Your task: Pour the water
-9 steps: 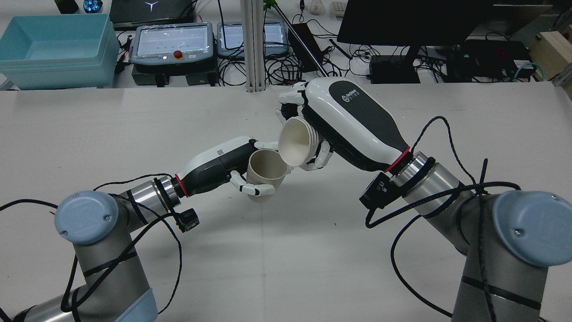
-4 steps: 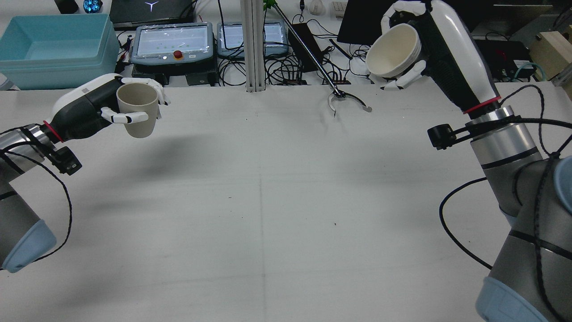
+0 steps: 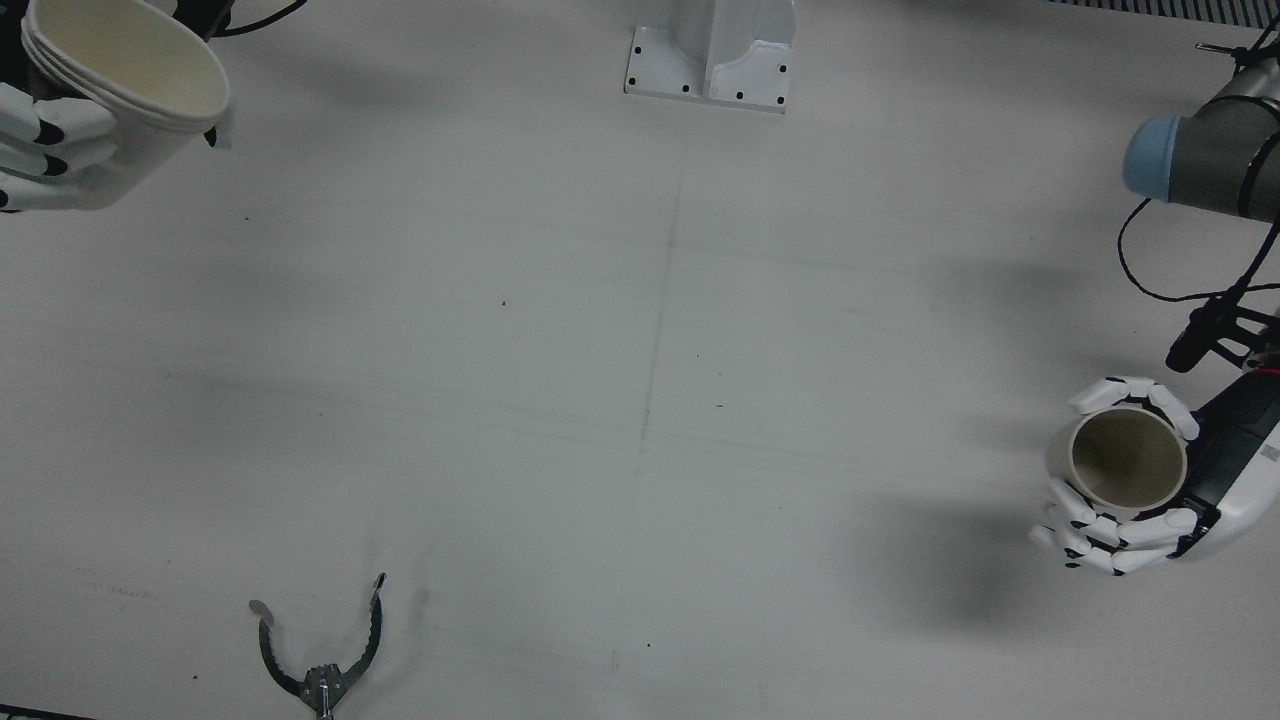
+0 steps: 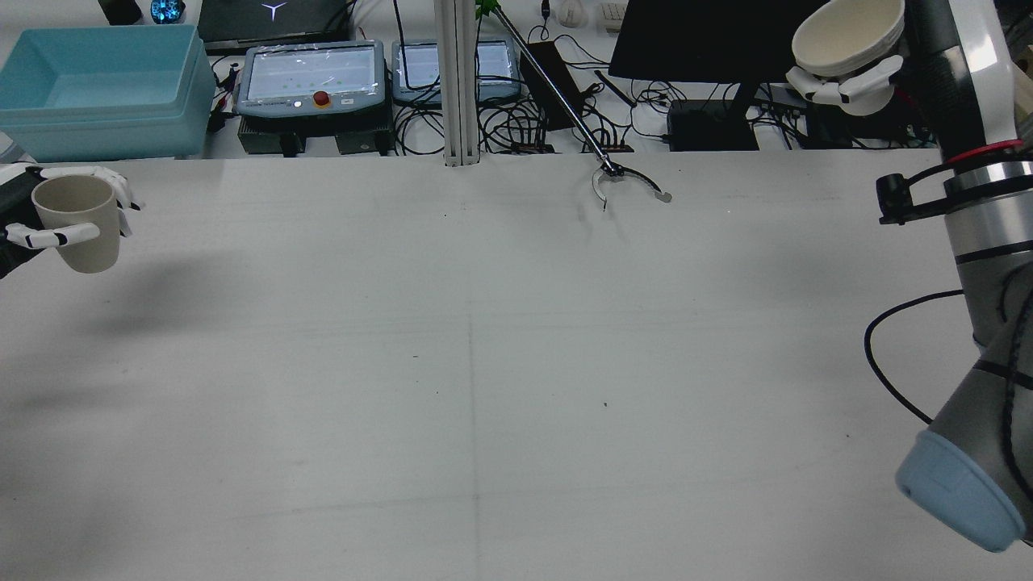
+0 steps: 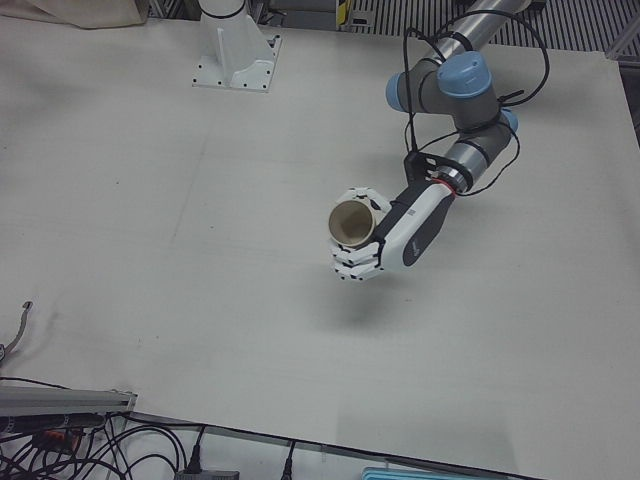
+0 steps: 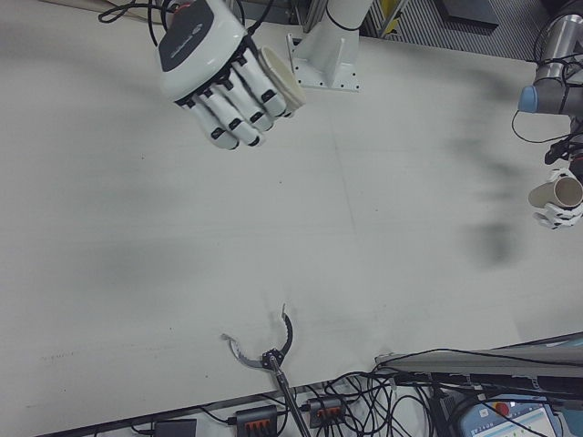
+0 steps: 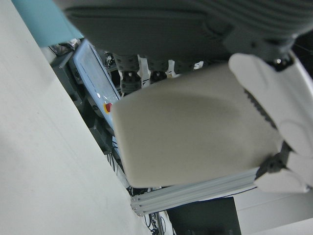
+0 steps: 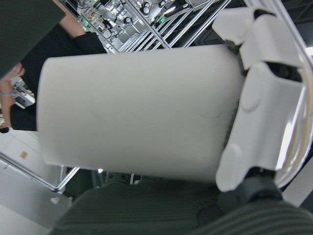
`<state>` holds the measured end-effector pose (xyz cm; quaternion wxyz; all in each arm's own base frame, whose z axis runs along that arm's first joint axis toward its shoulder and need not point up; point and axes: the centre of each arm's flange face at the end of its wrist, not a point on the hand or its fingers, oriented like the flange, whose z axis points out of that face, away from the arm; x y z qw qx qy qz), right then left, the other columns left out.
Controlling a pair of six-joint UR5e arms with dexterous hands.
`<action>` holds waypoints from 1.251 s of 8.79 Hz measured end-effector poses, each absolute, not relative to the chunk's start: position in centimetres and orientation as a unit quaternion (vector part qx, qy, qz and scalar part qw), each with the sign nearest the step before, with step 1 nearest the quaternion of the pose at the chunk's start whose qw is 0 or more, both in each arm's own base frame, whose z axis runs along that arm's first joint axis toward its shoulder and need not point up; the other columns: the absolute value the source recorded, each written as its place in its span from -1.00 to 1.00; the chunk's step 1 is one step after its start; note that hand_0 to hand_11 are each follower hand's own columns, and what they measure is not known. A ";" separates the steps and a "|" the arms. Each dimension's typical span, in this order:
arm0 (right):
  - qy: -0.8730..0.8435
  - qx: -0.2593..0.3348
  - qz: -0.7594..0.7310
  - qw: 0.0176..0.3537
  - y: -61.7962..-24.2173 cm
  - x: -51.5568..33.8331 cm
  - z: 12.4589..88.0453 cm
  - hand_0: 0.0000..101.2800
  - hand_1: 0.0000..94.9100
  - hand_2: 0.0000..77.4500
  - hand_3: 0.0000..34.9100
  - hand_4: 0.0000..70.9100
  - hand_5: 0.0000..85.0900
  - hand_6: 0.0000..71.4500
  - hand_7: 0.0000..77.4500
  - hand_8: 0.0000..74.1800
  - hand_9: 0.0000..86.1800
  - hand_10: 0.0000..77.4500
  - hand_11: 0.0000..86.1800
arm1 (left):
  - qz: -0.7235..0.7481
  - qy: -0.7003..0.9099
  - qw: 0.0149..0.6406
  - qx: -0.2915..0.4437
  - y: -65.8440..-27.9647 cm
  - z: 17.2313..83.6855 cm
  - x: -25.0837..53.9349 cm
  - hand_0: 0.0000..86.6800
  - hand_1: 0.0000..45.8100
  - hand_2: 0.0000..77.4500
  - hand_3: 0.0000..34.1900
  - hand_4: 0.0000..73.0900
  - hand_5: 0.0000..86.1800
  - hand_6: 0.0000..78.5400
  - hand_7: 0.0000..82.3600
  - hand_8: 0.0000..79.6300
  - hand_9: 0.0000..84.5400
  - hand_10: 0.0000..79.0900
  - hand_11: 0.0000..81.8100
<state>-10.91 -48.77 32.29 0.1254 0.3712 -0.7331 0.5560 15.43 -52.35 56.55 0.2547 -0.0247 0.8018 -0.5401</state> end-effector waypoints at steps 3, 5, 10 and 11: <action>-0.709 0.281 0.643 0.068 -53.4 -12.9 44.2 0.24 -0.97 0.06 -1.00 -0.28 0.47 0.88 0.39 0.10 0.14 0.14 0.48 | -0.584 0.777 0.233 -0.019 -48.9 62.9 11.9 -0.30 -0.71 0.14 -1.00 0.09 -0.03 -0.40 0.34 -0.41 -0.11 -0.24 0.08; -0.715 0.230 0.659 0.023 -55.4 -14.3 50.4 0.23 -0.97 0.06 -1.00 -0.26 0.47 0.88 0.41 0.25 0.27 0.17 0.49 | -0.597 0.772 0.218 -0.020 -47.9 66.3 10.9 -0.27 -0.71 0.14 -1.00 0.09 -0.03 -0.40 0.35 -0.41 -0.08 -0.21 0.08; -0.729 0.155 0.666 0.015 -55.9 -21.1 60.6 0.23 -0.97 0.06 -0.99 -0.26 0.47 0.88 0.41 0.38 0.42 0.18 0.49 | -0.606 0.770 0.197 -0.009 -47.7 68.1 10.4 -0.18 -0.71 0.14 -1.00 0.09 -0.03 -0.40 0.35 -0.44 -0.06 -0.21 0.09; -0.724 0.150 0.673 0.022 -55.6 -21.7 62.5 0.23 -0.97 0.06 -0.99 -0.26 0.47 0.88 0.41 0.38 0.42 0.18 0.49 | -0.607 0.769 0.198 -0.008 -47.6 69.0 10.4 -0.14 -0.71 0.15 -1.00 0.09 -0.01 -0.40 0.35 -0.41 -0.07 -0.21 0.09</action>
